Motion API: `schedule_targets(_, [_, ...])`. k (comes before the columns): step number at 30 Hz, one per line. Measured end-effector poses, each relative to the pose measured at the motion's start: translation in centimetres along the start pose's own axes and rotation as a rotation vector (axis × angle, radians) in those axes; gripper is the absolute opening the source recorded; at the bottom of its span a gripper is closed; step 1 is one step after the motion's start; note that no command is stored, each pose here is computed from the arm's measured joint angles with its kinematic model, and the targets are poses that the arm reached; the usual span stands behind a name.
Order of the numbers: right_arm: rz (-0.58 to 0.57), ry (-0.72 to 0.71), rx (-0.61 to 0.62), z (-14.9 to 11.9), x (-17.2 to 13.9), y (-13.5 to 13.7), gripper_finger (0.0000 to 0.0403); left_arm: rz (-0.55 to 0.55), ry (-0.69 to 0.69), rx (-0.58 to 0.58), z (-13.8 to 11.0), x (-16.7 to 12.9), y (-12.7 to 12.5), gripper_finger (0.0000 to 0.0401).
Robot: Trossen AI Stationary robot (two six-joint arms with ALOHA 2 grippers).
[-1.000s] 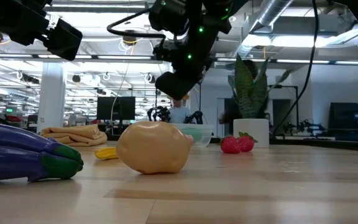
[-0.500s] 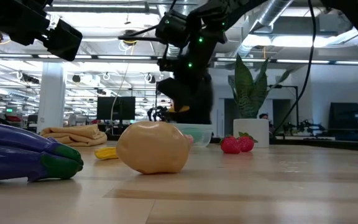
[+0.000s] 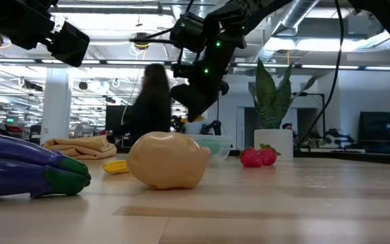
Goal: Pick and placing Produce into tupperware
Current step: Put the right yellow corn into the transparent bin, then put the yellow corn into the transparent bin
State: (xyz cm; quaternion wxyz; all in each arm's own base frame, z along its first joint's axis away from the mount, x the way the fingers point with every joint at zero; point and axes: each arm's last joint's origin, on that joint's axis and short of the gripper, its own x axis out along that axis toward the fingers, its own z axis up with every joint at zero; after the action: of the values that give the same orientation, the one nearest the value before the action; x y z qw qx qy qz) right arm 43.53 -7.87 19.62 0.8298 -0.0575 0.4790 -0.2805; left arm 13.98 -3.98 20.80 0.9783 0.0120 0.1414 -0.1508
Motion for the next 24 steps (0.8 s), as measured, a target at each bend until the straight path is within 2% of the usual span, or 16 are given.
schedule_targets(14, [0.013, -0.006, -0.008, 0.0, -0.2, 0.4, 0.0136, 0.031, -0.001, -0.013, 0.0, 0.0, 0.1, 0.0243])
schedule_targets(18, [0.029, 0.018, -0.054, -0.3, -1.8, 1.2, 0.0152, 0.047, 0.0, -0.016, 0.0, 0.0, 0.1, 0.0243])
schedule_targets(24, [0.066, 0.034, -0.134, -1.0, -6.2, 3.0, 0.016, 0.047, 0.004, -0.018, 0.0, 0.0, 0.1, 0.0243])
